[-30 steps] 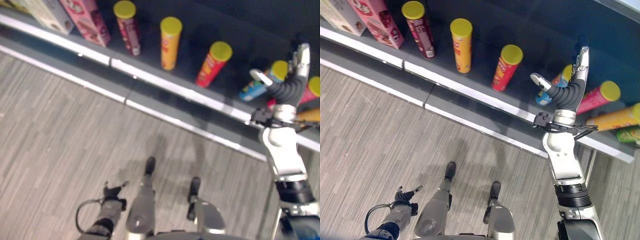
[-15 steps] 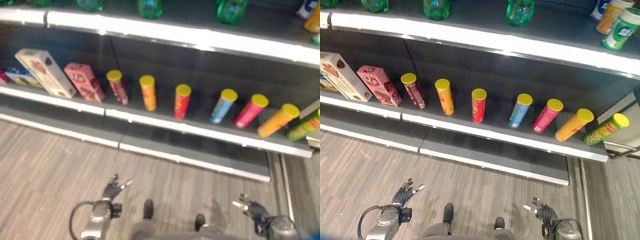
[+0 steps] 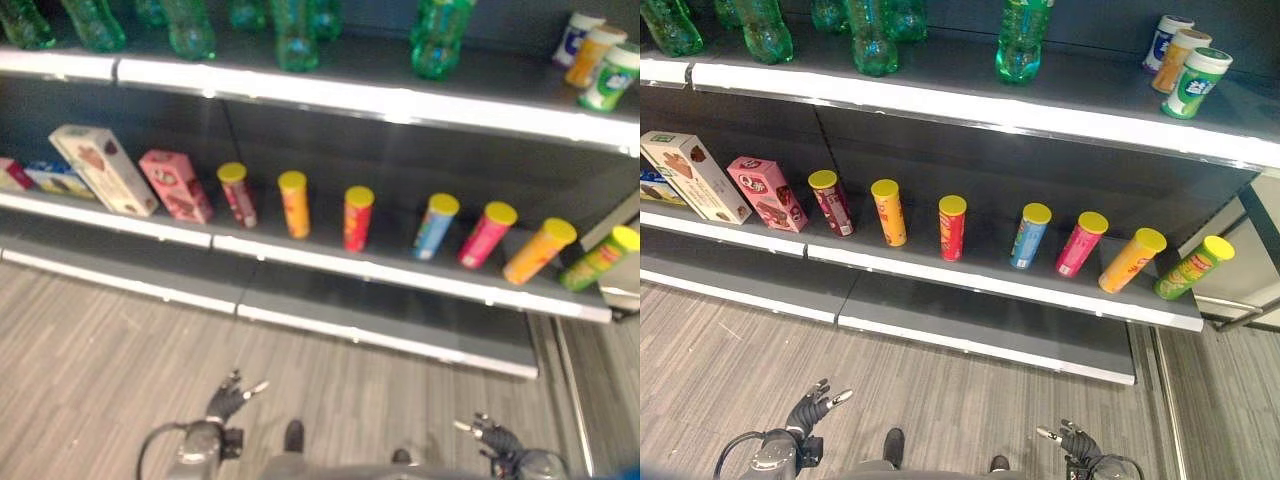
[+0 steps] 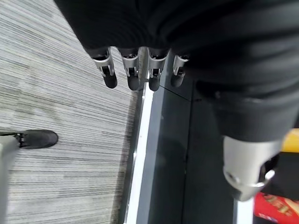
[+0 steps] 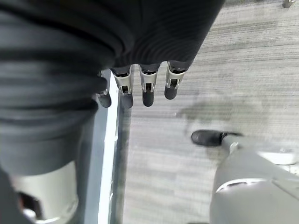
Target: Put the goods on the table back onto the shelves and tidy them up.
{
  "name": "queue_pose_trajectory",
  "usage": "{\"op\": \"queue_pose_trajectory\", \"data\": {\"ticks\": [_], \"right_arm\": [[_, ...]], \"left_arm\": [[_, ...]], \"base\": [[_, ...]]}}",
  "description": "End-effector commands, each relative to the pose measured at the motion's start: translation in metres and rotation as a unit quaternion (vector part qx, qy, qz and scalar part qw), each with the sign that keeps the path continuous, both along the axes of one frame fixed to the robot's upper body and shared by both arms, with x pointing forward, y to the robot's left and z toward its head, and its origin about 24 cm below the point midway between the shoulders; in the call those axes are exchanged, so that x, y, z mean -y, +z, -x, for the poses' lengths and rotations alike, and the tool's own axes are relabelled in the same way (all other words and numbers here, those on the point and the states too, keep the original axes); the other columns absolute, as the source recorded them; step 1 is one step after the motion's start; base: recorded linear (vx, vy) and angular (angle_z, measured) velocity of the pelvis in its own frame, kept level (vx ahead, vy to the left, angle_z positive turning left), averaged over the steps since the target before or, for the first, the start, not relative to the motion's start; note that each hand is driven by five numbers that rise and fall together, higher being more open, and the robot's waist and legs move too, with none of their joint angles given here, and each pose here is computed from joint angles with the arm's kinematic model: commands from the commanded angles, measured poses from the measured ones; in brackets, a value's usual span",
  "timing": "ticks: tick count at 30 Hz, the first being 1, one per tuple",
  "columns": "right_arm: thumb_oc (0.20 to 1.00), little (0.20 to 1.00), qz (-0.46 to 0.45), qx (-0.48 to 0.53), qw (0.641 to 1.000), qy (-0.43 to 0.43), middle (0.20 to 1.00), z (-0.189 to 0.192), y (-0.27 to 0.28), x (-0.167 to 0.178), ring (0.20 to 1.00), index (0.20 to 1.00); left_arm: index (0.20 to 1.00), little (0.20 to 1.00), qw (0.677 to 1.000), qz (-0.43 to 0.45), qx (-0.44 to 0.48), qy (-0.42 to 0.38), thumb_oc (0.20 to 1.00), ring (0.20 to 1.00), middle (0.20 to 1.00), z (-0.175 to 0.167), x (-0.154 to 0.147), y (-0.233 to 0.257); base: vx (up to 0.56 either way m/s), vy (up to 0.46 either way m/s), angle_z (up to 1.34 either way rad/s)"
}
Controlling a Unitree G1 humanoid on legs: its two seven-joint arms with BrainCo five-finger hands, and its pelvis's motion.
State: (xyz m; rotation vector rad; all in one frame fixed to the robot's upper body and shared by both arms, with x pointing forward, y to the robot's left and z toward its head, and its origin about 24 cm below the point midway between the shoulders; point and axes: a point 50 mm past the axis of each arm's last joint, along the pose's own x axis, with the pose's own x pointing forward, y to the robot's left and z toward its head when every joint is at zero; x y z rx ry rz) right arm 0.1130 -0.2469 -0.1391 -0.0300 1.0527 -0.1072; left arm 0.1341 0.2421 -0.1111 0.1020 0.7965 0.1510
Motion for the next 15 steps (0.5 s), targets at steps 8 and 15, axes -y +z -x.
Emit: {"op": "queue_pose_trajectory", "data": {"ticks": [8, 15], "right_arm": [[1.0, 1.0, 0.02, 0.047, 0.999, 0.018, 1.0, -0.029, 0.007, -0.012, 1.0, 1.0], [1.0, 1.0, 0.024, 0.03, 0.999, 0.003, 1.0, -0.023, 0.002, -0.009, 1.0, 1.0]], "left_arm": [[1.0, 1.0, 0.999, -0.02, -0.014, 0.03, 1.0, 1.0, 1.0, -0.003, -0.01, -0.006], [1.0, 1.0, 0.998, -0.01, -0.034, 0.057, 1.0, 1.0, 1.0, 0.004, -0.012, -0.014]], "base": [[0.0, 0.0, -0.03], [0.0, 0.0, 0.0]]}}
